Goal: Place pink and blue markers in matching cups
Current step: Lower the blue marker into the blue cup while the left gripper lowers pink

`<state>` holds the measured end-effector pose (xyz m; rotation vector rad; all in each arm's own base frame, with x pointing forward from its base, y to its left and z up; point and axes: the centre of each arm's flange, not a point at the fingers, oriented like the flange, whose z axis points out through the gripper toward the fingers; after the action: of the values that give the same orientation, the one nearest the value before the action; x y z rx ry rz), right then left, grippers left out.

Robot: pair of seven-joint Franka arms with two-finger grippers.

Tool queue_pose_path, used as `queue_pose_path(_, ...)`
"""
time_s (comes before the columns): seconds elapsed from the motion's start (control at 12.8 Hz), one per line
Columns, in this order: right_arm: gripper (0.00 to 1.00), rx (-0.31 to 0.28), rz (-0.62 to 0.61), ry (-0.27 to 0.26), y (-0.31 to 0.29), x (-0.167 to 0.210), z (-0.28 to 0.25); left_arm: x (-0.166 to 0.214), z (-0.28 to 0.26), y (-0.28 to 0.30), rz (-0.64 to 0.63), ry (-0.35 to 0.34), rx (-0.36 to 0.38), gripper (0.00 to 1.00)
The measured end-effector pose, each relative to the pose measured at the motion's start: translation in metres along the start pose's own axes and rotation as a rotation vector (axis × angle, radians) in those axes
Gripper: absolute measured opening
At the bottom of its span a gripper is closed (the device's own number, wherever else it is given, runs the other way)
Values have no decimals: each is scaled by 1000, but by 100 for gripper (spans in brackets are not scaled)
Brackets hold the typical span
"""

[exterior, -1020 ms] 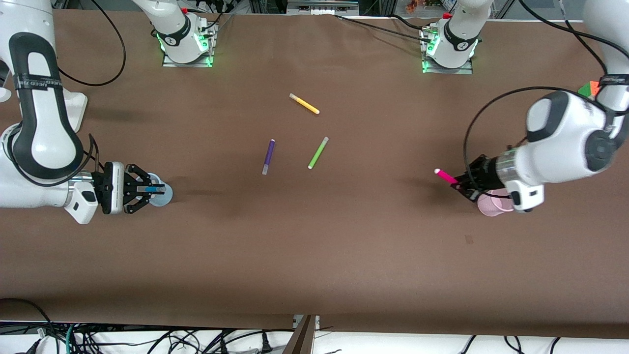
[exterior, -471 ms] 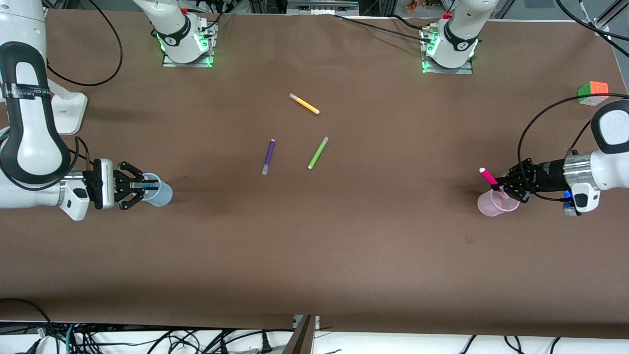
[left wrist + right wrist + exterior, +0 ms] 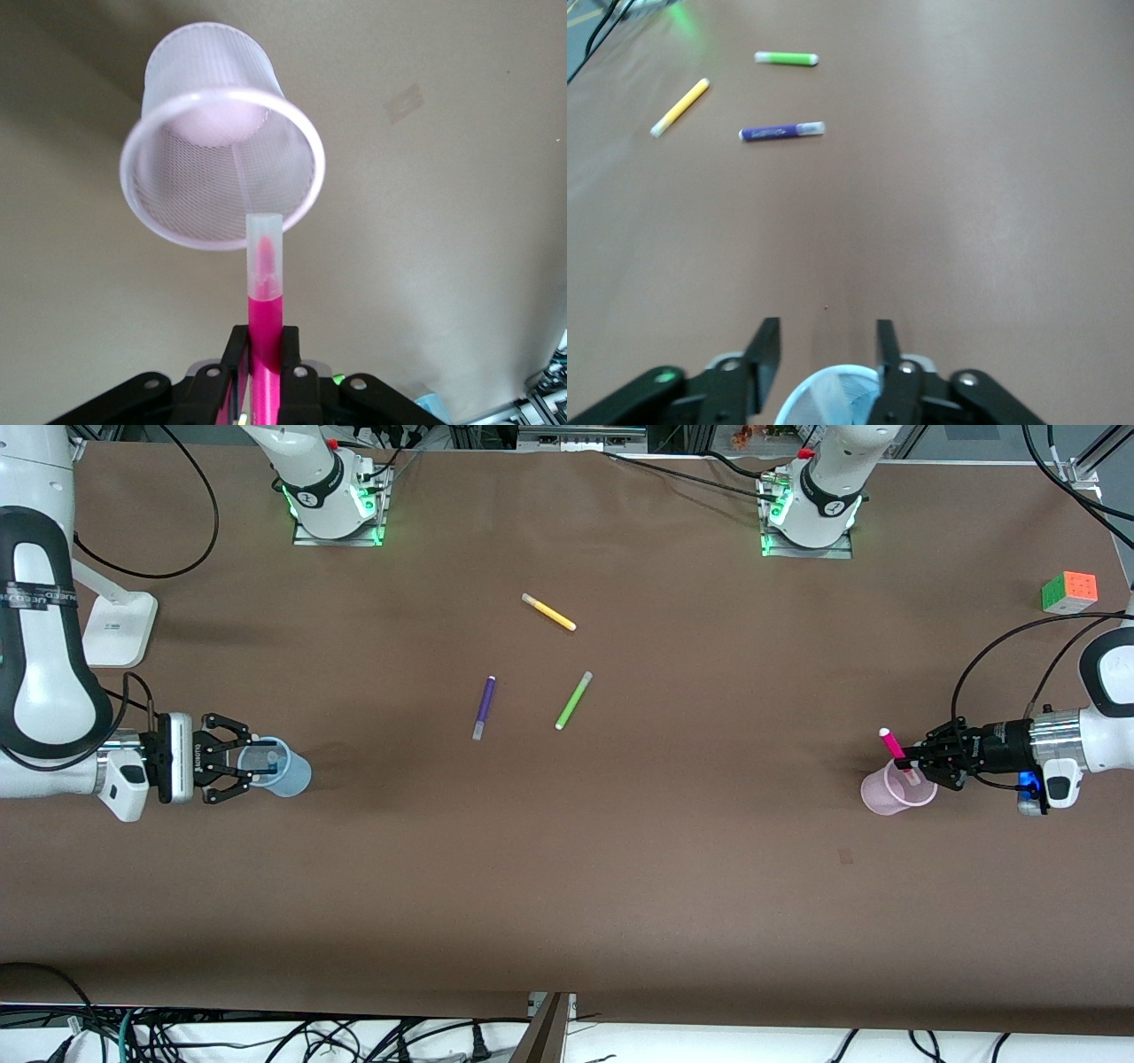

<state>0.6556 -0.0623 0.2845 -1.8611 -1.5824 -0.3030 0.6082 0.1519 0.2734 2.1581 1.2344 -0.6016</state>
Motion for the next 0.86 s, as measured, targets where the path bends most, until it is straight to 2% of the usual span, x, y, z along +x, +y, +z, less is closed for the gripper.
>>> queue_pose_path(0.24,94,-22,268,-2,-1,27,-10,22,5,-20,18,-34,-21,18)
queue_pose_path(0.31,100,-33,350,-10,-1,43,-13,26,6,-24,14,-42,-29,18)
queue_pose_path(0.47,100,-70,532,-74,-1,84,-15,29,8,-26,9,-49,-33,18)
queue_pose_path(0.71,100,-184,803,-199,-4,135,-25,29,9,-26,9,-51,-34,45)
queue_pose_path(0.86,100,-219,1010,-247,-14,156,-33,29,8,-26,9,-51,-34,48)
